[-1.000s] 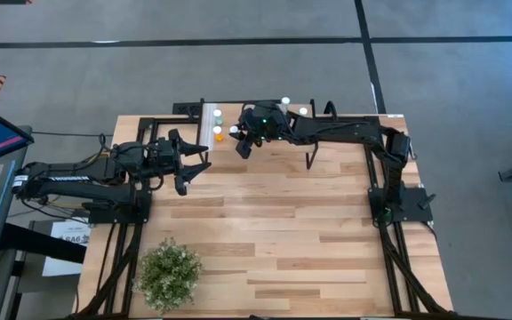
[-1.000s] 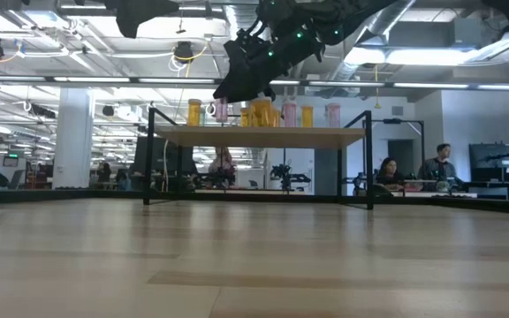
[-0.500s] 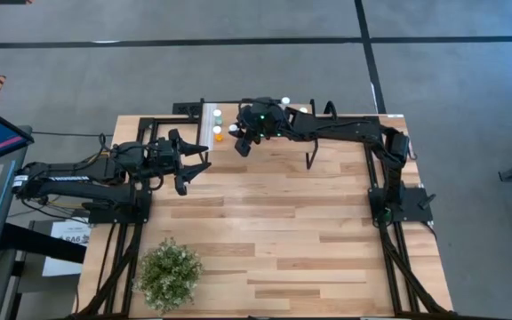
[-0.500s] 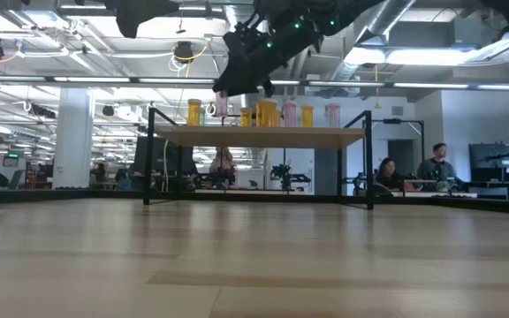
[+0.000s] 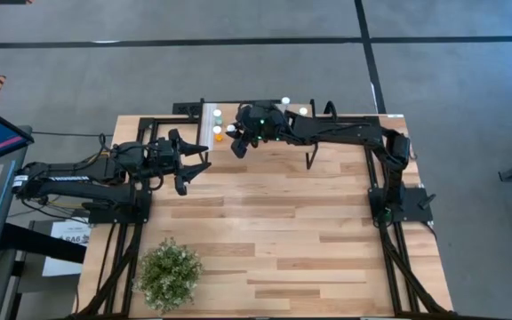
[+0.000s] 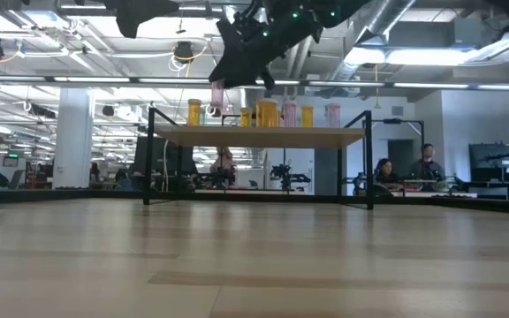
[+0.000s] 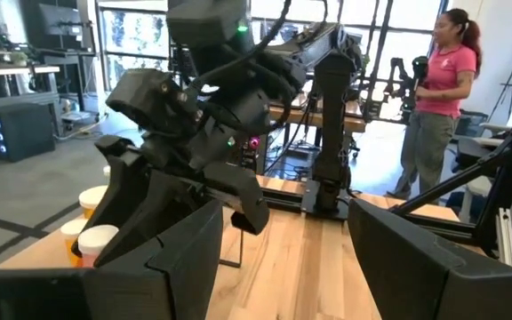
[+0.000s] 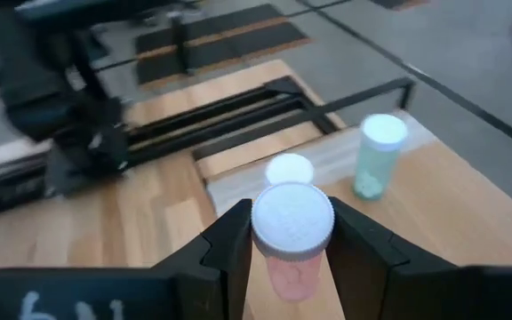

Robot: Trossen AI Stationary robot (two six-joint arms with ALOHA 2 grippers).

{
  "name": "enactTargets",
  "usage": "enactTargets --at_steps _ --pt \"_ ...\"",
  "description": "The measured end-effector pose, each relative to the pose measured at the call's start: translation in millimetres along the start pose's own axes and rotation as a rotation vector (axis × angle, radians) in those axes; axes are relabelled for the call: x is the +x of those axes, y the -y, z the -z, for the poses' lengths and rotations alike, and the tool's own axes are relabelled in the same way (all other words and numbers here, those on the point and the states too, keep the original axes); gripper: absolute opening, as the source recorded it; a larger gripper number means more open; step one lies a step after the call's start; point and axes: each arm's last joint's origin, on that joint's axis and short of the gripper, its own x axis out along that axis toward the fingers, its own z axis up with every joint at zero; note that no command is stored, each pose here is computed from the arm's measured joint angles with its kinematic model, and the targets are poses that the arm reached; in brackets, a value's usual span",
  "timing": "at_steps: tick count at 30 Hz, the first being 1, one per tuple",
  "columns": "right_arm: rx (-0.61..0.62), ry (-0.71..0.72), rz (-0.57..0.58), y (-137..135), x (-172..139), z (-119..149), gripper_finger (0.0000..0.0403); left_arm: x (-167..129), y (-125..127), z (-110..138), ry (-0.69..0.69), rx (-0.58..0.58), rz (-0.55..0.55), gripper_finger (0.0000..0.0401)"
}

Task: Pick and place medicine bottles onto shelf by color
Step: Put the violet bottle on the shelf

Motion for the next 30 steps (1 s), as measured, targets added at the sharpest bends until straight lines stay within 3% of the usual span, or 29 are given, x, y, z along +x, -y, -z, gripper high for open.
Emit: enactTargets --at_steps 7,14,19,30 --pt "0.029 0.013 0.182 -19 2 7 0.0149 0 0 0 0.0 -0.005 0.0 0.0231" --pt "0.147 0.027 0.193 -27 1 8 0.0155 0 0 0 0.0 -0.007 0.0 0.0231" --pt "0.148 0.019 0.281 -29 0 12 0.015 0 0 0 0.0 -0.007 0.0 0.0231" --pt "0.146 0.02 0.339 -37 3 18 0.0154 0 0 0 0.003 -0.008 0.0 0.0231"
